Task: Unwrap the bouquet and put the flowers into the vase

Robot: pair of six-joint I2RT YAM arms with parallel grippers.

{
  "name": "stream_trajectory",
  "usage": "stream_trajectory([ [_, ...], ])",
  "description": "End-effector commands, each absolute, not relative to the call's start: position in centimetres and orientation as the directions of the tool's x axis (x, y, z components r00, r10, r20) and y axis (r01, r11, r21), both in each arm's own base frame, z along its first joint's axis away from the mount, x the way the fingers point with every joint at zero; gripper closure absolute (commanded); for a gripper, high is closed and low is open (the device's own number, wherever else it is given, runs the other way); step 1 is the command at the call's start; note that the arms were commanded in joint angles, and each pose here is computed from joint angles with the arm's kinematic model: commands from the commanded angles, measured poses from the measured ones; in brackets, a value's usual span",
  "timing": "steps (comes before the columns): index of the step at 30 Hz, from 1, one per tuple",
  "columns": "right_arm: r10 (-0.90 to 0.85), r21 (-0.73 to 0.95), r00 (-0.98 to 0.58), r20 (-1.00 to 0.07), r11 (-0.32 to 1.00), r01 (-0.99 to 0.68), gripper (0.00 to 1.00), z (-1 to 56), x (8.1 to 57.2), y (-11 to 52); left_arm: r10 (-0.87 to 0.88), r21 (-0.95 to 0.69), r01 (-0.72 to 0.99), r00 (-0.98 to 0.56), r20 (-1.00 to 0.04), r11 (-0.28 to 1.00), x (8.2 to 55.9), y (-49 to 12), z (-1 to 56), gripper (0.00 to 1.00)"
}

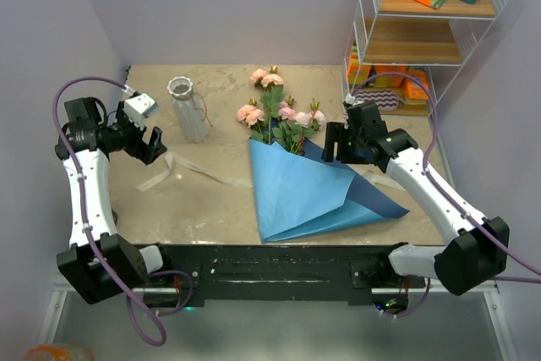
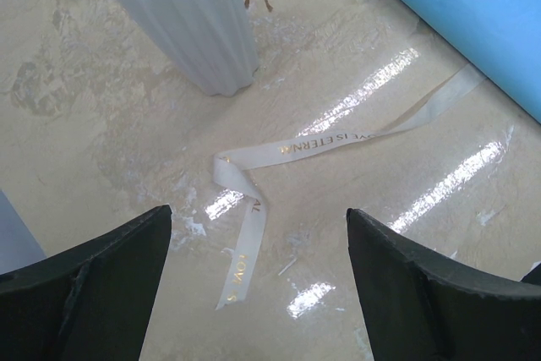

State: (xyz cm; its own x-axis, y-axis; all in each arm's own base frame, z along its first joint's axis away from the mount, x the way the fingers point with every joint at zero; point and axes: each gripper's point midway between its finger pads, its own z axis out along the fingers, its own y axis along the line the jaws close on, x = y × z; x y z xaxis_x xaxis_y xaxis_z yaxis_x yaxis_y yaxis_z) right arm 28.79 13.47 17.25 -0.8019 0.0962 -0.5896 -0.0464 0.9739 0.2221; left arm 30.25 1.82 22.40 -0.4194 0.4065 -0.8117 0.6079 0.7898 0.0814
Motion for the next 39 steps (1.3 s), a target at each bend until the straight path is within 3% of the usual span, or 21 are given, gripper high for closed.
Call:
stream_trajectory([
  [1,0.061,0.339,-0.859,-0.509,0.931,-0.135,0.30,15.4,27.4,16.1,0.444,0.155,0.608,-0.360,-0.820,0.779,30.6,2.0,23.9,0.11],
  [8,0.055,0.417,-0.872,-0.486,0.892,-0.176,0.57,16.2,26.9,17.6,0.445,0.159,0.603,-0.360,-0.820,0.781,30.9,2.0,23.8,0.11],
  [13,0.066,0.436,-0.861,-0.504,0.880,-0.188,1.00,17.1,27.1,18.0,0.445,0.157,0.606,-0.361,-0.819,0.780,30.7,1.9,23.5,0.11],
  [23,0.076,0.536,-0.837,-0.543,0.798,-0.275,1.00,21.0,27.3,21.2,0.443,0.156,0.606,-0.359,-0.821,0.780,30.9,1.7,23.5,0.11],
  [30,0.032,0.592,-0.790,-0.613,0.680,-0.432,0.98,25.5,24.7,29.7,0.423,0.144,0.598,-0.358,-0.832,0.788,30.8,1.5,24.2,0.10],
  [39,-0.020,0.648,-0.799,-0.601,0.572,-0.502,0.94,24.2,21.3,38.7,0.206,-0.005,0.462,-0.404,-0.891,0.887,32.6,2.4,27.4,0.03],
])
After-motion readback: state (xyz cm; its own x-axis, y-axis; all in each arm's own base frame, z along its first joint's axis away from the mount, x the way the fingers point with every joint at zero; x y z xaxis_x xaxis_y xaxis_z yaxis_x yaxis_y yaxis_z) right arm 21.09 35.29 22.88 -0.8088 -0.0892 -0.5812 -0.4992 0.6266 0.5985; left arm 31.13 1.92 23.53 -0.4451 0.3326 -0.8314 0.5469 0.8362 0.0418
